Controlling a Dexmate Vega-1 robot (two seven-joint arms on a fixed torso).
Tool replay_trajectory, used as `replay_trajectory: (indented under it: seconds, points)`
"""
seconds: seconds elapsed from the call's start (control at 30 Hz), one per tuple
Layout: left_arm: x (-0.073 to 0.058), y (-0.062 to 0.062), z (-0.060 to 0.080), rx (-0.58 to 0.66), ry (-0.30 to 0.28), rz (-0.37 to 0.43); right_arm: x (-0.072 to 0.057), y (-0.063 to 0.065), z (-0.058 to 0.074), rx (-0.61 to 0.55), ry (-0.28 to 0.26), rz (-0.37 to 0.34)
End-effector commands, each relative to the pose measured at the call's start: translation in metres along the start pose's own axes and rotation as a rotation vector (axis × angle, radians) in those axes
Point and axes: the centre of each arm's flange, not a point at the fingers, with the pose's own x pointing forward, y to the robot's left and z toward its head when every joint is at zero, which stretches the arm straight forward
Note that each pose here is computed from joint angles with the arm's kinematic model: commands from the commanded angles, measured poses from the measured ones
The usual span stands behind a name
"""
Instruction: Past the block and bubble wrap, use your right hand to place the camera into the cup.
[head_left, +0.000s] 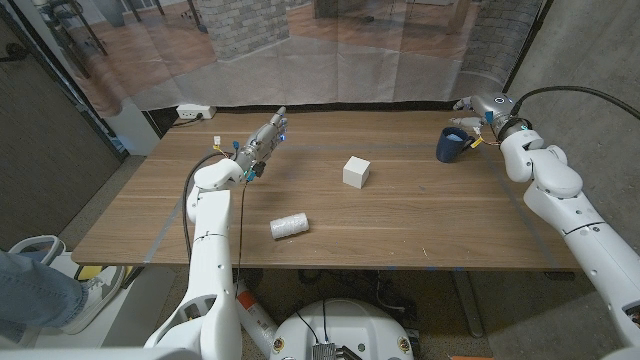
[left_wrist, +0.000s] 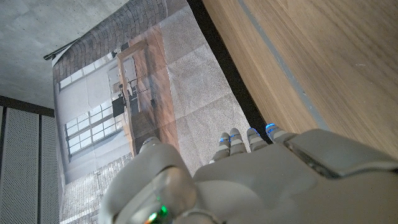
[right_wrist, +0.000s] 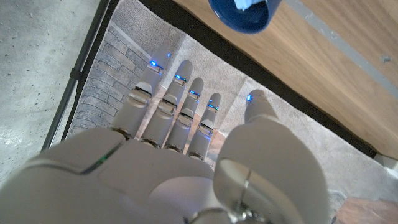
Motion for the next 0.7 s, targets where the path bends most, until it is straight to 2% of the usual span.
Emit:
replay_trajectory:
  seconds: [0.03, 0.43, 0.7]
  points:
    - [-0.0031, 0.0013, -0.0024, -0.004, -0.006, 0.0, -0.0076, -0.0109, 0.0049, 0.055, -0.021, -0.082]
    - [-0.0073, 0.0036, -0.0039, -0.006, -0.012, 0.001, -0.01, -0.0163, 0.0068, 0.052, -0.022, -0.08]
    - [-0.0102, 0.0044, -0.005, -0.004, -0.007, -0.007, -0.0134, -0.0147, 0.0108, 0.057, -0.017, -0.071]
